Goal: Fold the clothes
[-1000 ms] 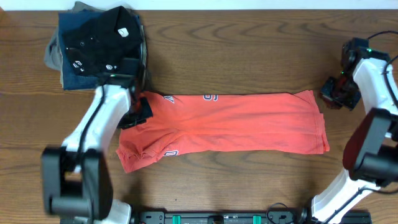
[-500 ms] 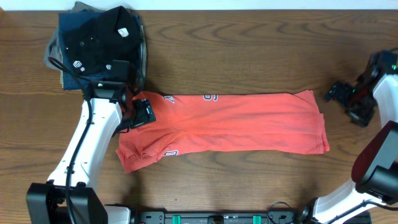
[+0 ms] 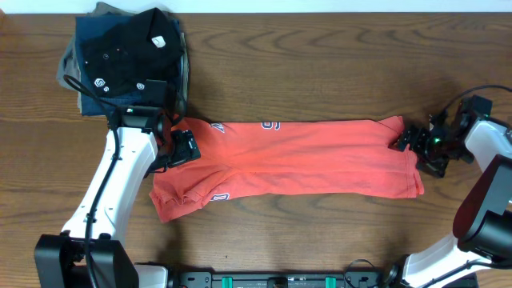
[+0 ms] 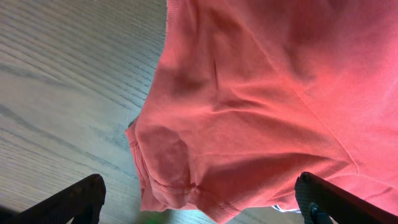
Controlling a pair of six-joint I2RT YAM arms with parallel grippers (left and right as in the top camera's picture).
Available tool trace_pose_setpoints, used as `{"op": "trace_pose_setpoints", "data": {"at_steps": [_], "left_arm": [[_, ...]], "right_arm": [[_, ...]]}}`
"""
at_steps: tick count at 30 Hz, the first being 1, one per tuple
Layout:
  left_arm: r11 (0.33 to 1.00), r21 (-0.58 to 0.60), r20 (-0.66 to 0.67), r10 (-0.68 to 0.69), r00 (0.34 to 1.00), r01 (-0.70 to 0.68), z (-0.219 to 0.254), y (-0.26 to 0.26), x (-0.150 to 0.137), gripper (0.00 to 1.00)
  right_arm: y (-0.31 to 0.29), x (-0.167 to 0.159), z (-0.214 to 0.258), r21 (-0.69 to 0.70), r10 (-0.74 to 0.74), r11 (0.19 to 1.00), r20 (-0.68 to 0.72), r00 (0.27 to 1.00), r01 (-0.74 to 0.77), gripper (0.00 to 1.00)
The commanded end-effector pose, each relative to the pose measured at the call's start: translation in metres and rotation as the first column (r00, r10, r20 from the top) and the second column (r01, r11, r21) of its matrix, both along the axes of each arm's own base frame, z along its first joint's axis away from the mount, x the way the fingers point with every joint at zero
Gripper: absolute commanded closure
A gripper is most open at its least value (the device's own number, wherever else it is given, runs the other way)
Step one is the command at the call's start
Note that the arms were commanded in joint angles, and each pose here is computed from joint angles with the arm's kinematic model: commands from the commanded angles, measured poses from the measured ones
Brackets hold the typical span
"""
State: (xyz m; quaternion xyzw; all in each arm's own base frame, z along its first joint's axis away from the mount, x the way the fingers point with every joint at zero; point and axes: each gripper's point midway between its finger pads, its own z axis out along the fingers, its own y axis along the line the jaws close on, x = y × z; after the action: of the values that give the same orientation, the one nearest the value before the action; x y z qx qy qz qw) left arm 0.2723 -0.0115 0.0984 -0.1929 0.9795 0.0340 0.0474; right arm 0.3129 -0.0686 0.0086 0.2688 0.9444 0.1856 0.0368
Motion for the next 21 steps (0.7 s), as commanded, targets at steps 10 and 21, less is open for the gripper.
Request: {"op": "trace_pose_setpoints", "data": {"at_steps": [10, 21], "left_arm": [[1.000, 0.016, -0.011, 0.019, 1.000, -0.018, -0.004, 0.004, -0.003, 0.02], [1.000, 0.015, -0.011, 0.019, 1.000, -0.019, -0.004, 0.004, -0.003, 0.02]], "right_arm": [[0.026, -0.016, -0.010, 0.081, -0.066, 0.994, -0.108, 0.992, 0.075, 0.99], [-0.041, -0.013, 0.053, -0.157, -0.160, 0.979, -0.200, 0.967, 0.130, 0.99]]}}
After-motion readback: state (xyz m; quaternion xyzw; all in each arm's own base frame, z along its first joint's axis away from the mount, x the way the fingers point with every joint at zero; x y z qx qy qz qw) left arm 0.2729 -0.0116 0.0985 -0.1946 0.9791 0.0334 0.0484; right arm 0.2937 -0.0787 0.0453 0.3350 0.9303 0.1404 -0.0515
